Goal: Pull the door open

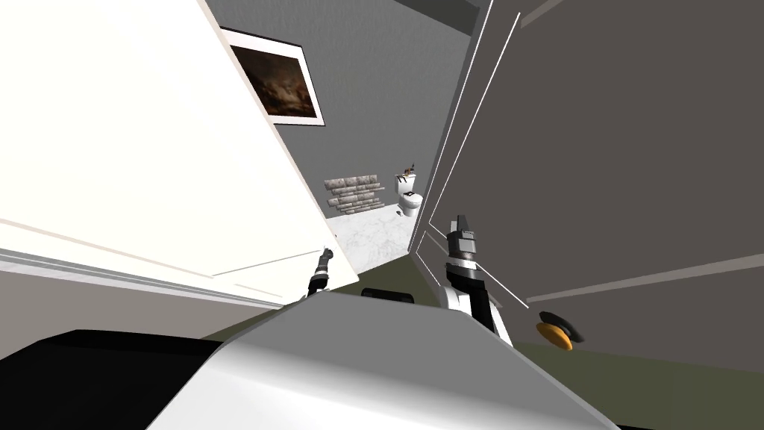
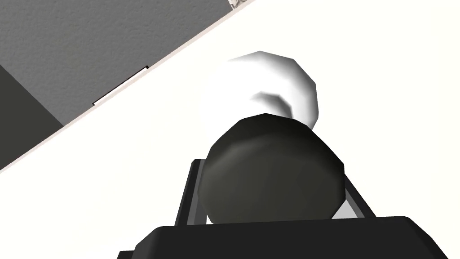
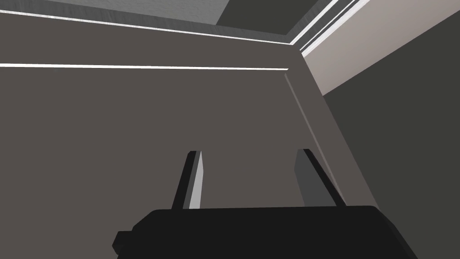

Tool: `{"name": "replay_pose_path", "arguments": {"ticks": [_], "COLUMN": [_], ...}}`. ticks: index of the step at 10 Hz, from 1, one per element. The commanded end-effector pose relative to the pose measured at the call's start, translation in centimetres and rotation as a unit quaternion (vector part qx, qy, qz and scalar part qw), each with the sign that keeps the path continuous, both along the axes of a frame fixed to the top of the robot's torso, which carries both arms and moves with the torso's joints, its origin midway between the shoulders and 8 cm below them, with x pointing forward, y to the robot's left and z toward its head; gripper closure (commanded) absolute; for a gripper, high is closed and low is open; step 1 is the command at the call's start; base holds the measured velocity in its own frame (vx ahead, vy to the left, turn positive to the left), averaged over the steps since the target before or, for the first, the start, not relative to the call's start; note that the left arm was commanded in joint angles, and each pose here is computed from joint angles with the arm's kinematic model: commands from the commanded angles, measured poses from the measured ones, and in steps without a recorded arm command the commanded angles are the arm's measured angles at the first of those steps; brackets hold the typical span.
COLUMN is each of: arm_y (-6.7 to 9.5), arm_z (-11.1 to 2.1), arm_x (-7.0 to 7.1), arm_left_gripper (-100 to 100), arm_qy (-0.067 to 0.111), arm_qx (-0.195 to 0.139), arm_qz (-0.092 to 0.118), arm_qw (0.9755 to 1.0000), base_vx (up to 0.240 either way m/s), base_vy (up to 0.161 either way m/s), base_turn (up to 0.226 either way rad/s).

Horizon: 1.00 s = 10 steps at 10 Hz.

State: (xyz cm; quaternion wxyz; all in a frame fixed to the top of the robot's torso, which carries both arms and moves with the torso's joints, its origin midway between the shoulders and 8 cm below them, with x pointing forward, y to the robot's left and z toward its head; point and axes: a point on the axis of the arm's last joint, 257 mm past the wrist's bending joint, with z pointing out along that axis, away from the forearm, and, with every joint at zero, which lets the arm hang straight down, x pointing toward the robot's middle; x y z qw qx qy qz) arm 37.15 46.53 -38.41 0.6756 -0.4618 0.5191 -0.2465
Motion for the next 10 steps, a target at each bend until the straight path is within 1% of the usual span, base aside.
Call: {"name": "replay_pose_path", "arguments": {"ticks": [1,2,3,4,5,6,7,8,9,10], "arm_y": [-0.17,-0.17,0.02,0.02,0.20,0.20,0.39,0.58,0.58,0.77], "arm_z": [-0.02,-0.02,0.00,0.00,0.02,0.02,0.04,0.05,0.05,0.07], "arm_x": [0.10,0.10,0.07,0.07,0.04,0.04,0.00,-0.04,-0.04,-0.08], "arm_left_gripper": [100,100,100,100,100,100,100,100,100,100], "arm_qy": [-0.013,-0.016,-0.025,-0.026,-0.035,-0.036,-0.046,-0.053,-0.056,-0.064], "arm_qx": [-0.032,-0.039,-0.059,-0.063,-0.084,-0.086,-0.108,-0.123,-0.131,-0.150], "arm_qz": [0.001,0.001,0.003,0.003,0.005,0.005,0.008,0.010,0.010,0.012], "arm_qw": [0.9994,0.9991,0.9980,0.9977,0.9958,0.9957,0.9930,0.9909,0.9897,0.9865], "base_vx": [-0.054,-0.045,-0.051,-0.039,-0.042,-0.040,-0.046,-0.056,-0.048,-0.059], "base_vy": [0.014,0.016,0.013,0.006,-0.001,0.001,0.007,0.009,0.013,0.009], "base_turn": [-0.111,-0.039,-0.062,-0.035,-0.064,-0.032,-0.065,-0.102,-0.042,-0.060]}}
